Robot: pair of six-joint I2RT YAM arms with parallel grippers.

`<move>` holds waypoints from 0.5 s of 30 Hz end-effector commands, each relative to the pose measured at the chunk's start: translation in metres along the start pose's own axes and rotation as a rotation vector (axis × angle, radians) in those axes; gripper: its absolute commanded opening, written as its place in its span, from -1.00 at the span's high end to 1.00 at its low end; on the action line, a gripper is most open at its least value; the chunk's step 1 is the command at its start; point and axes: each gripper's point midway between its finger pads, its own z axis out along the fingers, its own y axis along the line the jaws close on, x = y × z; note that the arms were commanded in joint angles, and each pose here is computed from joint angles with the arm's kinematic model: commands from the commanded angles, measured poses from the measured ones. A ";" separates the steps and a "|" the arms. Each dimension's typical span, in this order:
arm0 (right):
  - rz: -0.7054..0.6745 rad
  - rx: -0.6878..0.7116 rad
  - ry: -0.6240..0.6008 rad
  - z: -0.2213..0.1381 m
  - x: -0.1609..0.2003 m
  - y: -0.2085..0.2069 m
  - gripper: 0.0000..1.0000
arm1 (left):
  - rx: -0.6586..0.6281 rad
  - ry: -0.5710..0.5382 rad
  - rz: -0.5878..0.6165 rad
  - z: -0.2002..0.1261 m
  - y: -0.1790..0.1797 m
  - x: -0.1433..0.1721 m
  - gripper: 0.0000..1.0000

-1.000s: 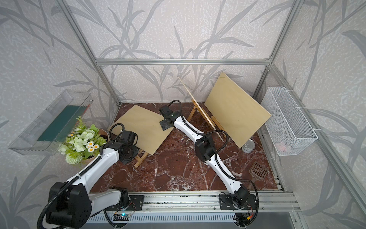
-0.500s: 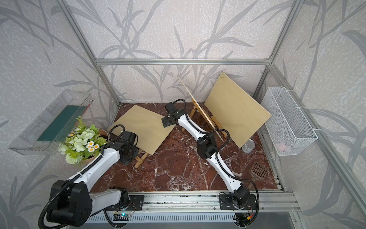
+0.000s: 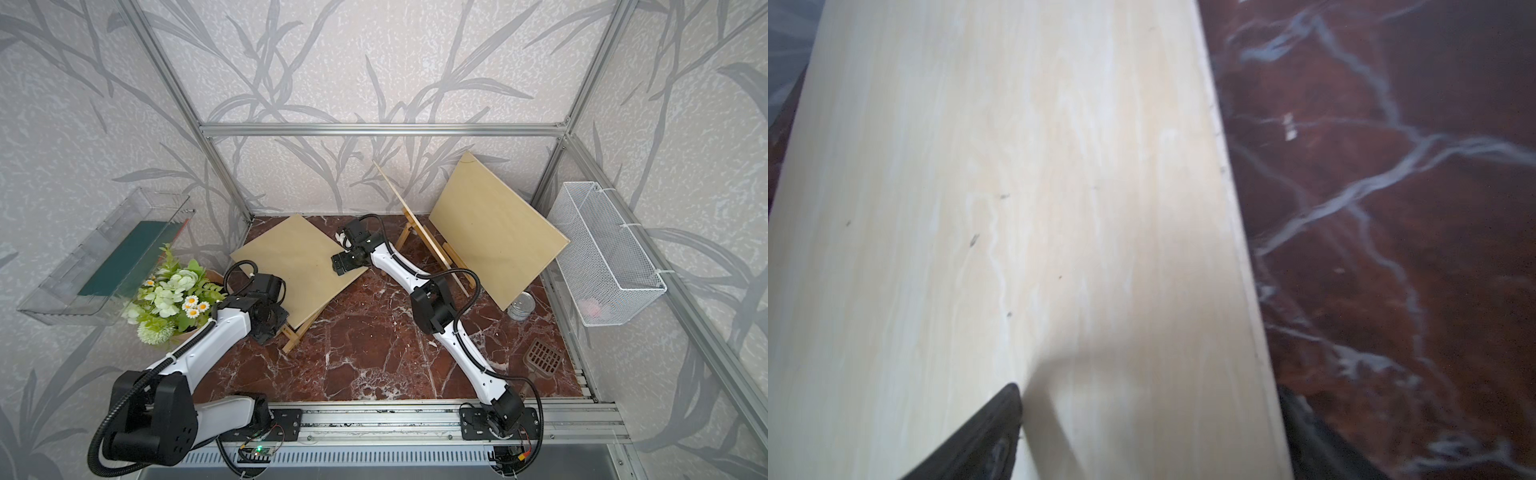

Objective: Assemble the easel
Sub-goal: Adjust the drawing board at the center of the board.

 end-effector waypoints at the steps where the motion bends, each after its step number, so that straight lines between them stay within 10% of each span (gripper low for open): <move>1: -0.022 -0.114 0.173 -0.003 0.047 0.045 -0.80 | -0.114 0.059 0.023 0.018 0.028 0.018 0.38; 15: 0.020 -0.365 0.134 -0.041 0.033 0.096 -0.52 | -0.138 0.108 0.077 0.025 0.024 0.022 0.64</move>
